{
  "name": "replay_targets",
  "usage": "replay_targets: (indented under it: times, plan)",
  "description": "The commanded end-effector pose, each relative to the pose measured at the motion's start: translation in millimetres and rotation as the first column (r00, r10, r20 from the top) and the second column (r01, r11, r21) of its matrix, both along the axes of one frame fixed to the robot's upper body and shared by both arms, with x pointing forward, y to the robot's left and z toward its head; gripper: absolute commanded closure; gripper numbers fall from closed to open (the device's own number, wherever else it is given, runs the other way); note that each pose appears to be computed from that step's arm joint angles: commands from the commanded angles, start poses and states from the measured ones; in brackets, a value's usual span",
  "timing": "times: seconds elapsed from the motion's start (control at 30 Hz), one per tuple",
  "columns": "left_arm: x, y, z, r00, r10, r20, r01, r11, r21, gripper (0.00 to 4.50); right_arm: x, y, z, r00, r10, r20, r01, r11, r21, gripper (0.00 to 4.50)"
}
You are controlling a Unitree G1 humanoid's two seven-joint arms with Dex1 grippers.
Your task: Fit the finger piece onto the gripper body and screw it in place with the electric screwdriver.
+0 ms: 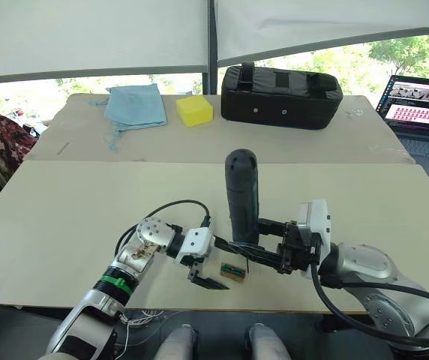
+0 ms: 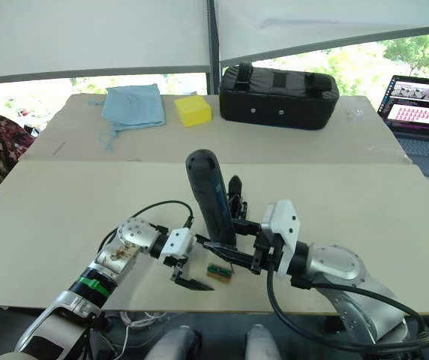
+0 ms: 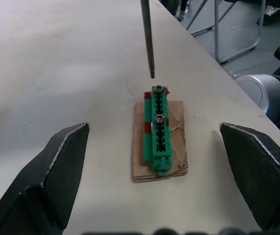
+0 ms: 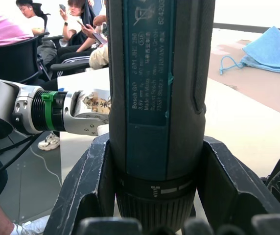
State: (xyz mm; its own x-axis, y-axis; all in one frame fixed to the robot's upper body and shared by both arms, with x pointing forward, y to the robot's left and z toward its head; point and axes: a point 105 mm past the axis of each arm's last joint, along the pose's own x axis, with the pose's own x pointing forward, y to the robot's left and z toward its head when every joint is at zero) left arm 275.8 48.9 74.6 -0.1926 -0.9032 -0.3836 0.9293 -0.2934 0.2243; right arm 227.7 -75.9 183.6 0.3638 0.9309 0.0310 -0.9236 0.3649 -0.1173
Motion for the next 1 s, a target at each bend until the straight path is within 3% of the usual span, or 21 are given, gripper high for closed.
replay_targets:
  times: [0.03,1.0]
  plan:
    - [-4.2,-4.0,2.2,1.000,-0.025,0.005,0.026,1.000,-0.013,0.00,-7.8,3.7,27.6,0.996,0.023,0.085,-0.030,0.996,0.084,2.58]
    - [-9.1,-3.5,-1.9,0.999,-0.045,-0.001,0.045,0.999,-0.002,0.00,-16.9,8.1,17.0,0.990,0.013,0.139,-0.025,0.996,0.080,2.58]
